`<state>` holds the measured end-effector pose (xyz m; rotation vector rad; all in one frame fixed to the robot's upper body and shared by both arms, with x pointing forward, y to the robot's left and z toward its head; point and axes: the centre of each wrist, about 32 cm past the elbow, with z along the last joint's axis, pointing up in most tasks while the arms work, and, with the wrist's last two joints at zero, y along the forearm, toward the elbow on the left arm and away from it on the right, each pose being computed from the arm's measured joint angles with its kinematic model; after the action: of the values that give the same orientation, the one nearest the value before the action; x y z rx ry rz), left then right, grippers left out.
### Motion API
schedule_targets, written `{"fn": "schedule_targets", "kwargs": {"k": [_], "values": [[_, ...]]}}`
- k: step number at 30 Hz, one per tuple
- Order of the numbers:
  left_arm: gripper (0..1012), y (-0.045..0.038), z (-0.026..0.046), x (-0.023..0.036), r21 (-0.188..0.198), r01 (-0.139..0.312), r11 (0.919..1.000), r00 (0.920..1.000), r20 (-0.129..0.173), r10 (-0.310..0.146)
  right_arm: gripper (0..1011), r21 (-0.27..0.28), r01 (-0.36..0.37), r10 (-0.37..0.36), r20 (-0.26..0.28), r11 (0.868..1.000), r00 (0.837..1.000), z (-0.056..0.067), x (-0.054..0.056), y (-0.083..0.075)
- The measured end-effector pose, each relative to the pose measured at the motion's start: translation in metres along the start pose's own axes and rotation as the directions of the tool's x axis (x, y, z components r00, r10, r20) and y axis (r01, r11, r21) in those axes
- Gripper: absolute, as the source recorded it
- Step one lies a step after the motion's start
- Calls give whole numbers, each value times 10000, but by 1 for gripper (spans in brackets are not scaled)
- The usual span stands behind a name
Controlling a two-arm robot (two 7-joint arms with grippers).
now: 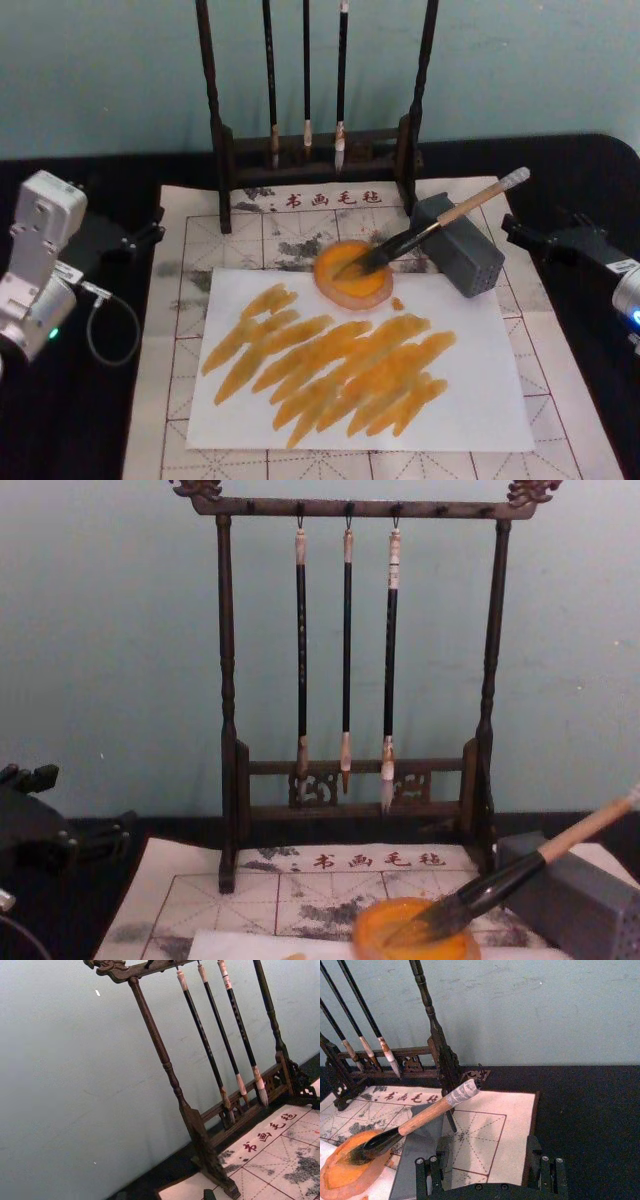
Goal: Pick up the brush from the inkstone, write on the paper, then place the brush back to its original position.
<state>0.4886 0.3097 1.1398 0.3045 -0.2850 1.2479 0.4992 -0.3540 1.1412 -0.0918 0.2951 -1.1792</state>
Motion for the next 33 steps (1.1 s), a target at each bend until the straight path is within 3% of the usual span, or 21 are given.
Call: {"fn": "schedule_targets", "kwargs": {"k": [33], "values": [[1001,0,0,0,-1,0,10000,10000,0,0,1000,-17,-27,27,12,10000,10000,3,2,1]]}}
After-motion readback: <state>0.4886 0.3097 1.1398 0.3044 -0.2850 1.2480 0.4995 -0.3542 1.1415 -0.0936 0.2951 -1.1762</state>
